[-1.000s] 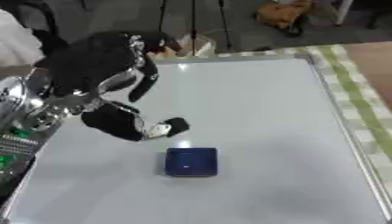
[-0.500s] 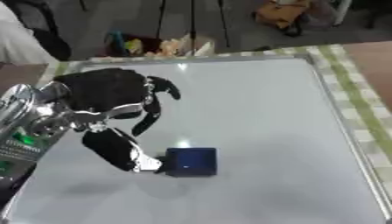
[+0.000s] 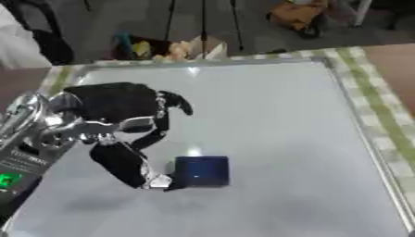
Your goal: Wipe the whiteboard clean with a brush.
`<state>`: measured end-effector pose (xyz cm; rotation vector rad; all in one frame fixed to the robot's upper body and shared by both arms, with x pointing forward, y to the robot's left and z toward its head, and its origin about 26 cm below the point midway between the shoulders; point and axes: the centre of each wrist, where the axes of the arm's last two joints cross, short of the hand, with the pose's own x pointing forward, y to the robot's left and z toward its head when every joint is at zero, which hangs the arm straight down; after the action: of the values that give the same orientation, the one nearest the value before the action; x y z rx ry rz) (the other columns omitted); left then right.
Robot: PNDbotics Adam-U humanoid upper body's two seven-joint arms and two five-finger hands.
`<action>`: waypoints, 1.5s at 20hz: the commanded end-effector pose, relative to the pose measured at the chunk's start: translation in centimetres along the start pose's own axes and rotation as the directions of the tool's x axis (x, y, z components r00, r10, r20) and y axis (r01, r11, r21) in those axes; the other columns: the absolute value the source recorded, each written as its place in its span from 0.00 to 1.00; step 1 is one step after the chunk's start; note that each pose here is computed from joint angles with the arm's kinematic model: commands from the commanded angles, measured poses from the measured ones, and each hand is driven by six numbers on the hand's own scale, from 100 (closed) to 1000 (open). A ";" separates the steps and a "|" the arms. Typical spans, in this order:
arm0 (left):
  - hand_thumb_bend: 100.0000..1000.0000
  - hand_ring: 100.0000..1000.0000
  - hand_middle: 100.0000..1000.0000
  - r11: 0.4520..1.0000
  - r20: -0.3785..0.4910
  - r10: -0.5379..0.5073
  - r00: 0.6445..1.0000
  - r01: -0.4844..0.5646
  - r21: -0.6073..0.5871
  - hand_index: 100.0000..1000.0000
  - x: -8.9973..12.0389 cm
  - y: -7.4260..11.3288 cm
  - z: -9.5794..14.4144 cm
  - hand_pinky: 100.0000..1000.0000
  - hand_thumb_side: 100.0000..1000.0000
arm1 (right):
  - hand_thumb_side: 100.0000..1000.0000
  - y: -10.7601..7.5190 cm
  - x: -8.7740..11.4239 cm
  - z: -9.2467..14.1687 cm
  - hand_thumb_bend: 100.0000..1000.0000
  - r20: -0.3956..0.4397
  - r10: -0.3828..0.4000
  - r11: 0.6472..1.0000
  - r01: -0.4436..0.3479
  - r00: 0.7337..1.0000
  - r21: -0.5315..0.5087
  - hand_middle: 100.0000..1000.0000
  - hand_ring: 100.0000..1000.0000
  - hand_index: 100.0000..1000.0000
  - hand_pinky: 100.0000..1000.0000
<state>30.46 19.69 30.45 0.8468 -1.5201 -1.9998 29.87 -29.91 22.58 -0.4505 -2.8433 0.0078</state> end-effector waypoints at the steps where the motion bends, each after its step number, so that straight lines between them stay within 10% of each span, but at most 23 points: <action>1: 0.44 0.54 0.88 1.000 -0.014 -0.025 1.000 0.025 0.006 0.12 0.2 0.7 0.5 0.31 0.67 | 0.76 0.0 0.4 -0.6 0.00 0.023 -0.010 1.000 0.010 1.000 0.006 0.52 0.63 0.75 0.67; 12: 0.43 0.55 0.84 0.998 -0.016 0.004 1.000 -0.005 -0.061 0.19 1.2 0.5 -0.3 0.34 0.66 | 0.76 0.3 0.4 -0.5 0.00 0.013 -0.013 1.000 0.013 1.000 0.008 0.51 0.63 0.75 0.67; 13: 0.41 0.71 0.81 0.998 -0.016 0.005 1.000 -0.006 -0.062 0.18 1.2 0.5 -0.3 0.55 0.66 | 0.76 0.3 0.4 -0.4 0.00 0.013 -0.013 1.000 0.013 1.000 0.008 0.51 0.63 0.75 0.67; 17: 0.40 0.75 0.78 0.994 -0.008 0.039 0.999 -0.039 -0.102 0.17 1.9 0.2 -0.9 0.59 0.64 | 0.76 0.4 0.4 -0.4 0.00 0.006 -0.014 1.000 0.014 1.000 0.012 0.51 0.63 0.75 0.67; 30: 0.32 0.73 0.76 0.996 -0.076 0.055 0.996 -0.060 -0.066 0.14 2.5 0.0 -1.5 0.55 0.48 | 0.76 0.8 0.4 -0.3 0.00 -0.008 -0.019 1.000 0.019 1.000 0.018 0.51 0.63 0.75 0.68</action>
<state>30.15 17.01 29.08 0.7916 -1.3956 -1.9561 30.02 -29.11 22.18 -0.4225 -2.8109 0.0094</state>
